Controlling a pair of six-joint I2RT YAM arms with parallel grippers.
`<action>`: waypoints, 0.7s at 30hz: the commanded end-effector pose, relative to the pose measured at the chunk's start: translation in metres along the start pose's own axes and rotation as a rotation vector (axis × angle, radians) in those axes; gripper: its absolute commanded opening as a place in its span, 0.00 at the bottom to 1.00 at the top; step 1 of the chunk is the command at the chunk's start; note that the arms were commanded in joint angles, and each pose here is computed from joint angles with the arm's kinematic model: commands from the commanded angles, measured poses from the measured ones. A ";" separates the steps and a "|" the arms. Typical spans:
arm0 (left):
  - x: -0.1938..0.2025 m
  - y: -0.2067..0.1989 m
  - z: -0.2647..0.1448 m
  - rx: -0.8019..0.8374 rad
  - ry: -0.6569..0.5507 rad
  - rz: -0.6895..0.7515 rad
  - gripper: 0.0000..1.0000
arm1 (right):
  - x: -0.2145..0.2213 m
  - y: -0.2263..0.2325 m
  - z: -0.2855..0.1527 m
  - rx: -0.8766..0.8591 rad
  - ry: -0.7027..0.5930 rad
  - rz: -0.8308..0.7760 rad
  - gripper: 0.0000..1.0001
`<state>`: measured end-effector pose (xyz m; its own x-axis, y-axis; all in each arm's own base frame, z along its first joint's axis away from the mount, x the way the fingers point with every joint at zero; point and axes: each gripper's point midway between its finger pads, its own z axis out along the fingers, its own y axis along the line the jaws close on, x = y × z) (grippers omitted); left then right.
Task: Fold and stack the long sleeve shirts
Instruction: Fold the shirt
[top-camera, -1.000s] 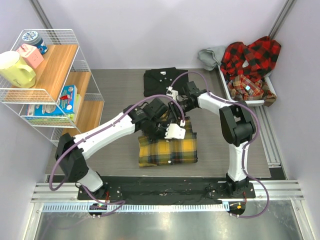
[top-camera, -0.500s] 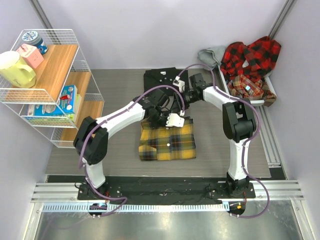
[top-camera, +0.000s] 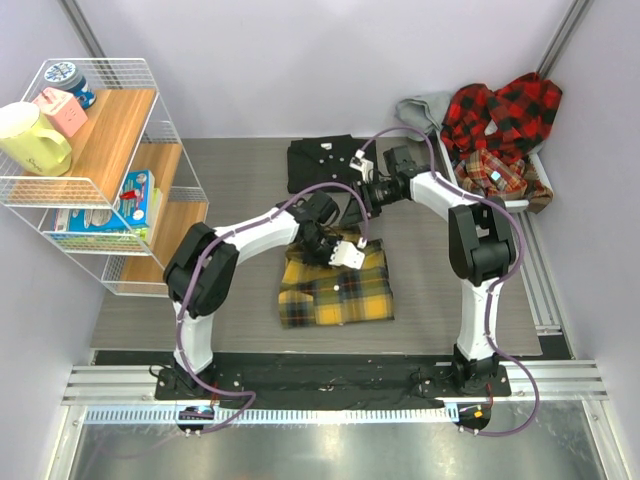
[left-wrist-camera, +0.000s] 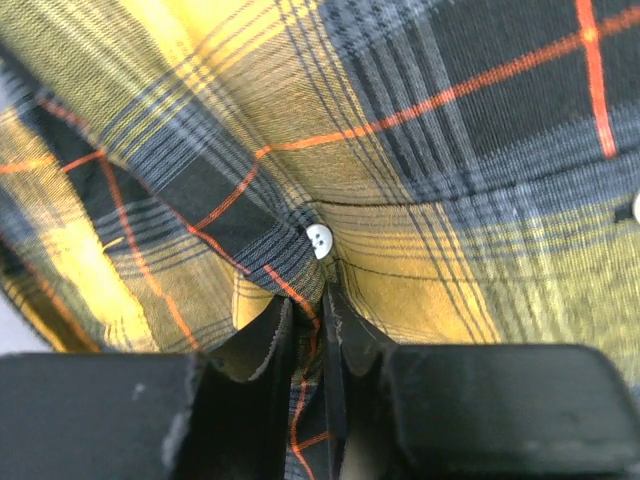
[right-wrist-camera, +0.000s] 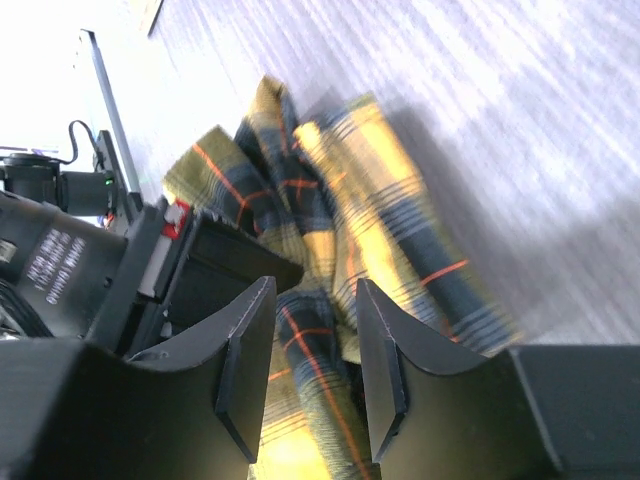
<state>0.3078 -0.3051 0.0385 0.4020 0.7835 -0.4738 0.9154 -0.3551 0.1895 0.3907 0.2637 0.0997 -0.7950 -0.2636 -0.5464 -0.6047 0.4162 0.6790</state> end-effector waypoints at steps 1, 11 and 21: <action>-0.035 -0.089 -0.005 0.277 -0.075 -0.006 0.18 | -0.011 0.034 -0.023 -0.031 -0.046 -0.052 0.44; -0.075 -0.091 -0.043 0.207 -0.111 -0.157 0.33 | 0.035 0.027 -0.019 -0.019 0.044 -0.028 0.43; -0.067 -0.088 -0.031 0.201 -0.046 -0.361 0.59 | 0.070 0.013 -0.003 -0.023 0.166 -0.054 0.43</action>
<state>0.2015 -0.3128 0.0895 0.1482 0.8227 -0.5489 0.9625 -0.2475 -0.1111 0.3372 0.2486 0.0809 -0.7863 -0.3673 -0.4968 -0.6160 0.4040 0.6763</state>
